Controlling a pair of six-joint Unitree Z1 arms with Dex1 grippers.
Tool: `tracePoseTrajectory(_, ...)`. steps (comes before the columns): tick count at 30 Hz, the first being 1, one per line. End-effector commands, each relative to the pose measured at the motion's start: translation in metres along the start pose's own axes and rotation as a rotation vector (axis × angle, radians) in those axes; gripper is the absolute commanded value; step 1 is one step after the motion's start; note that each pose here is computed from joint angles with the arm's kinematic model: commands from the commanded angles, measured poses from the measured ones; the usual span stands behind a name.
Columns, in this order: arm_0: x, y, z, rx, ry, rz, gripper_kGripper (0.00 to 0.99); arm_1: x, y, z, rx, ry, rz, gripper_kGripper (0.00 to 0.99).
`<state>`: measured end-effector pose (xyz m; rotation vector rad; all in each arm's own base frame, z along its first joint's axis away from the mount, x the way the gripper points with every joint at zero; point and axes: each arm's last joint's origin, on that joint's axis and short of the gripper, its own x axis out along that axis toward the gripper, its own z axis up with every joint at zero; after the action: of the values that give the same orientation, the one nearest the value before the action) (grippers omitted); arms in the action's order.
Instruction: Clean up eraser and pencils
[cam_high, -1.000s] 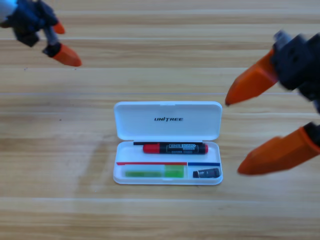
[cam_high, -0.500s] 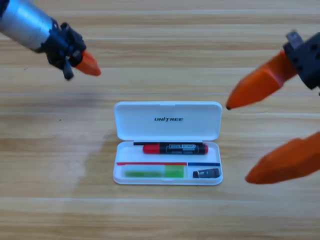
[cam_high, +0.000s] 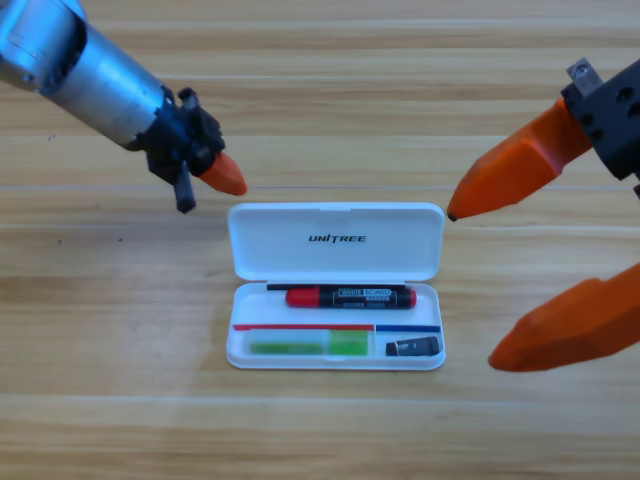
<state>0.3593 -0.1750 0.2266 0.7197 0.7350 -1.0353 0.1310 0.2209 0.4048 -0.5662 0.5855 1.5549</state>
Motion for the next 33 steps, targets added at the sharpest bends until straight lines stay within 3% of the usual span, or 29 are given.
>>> tracePoseTrajectory(1,0.029,-0.018,0.005,0.034,0.034,-0.059,0.0,-0.001,0.002,-0.013,0.01,0.004,0.001,0.945)
tracePoseTrajectory(9,0.029,-0.025,0.017,0.038,0.042,-0.087,0.0,-0.003,0.004,-0.014,0.004,-0.002,0.0,0.945)
tracePoseTrajectory(21,-0.012,-0.055,0.041,0.085,0.04,-0.126,0.0,-0.002,0.004,-0.014,0.003,-0.003,0.0,0.945)
tracePoseTrajectory(33,-0.007,-0.086,0.04,0.129,0.069,-0.173,0.0,-0.001,0.003,-0.013,0.006,-0.003,0.0,0.945)
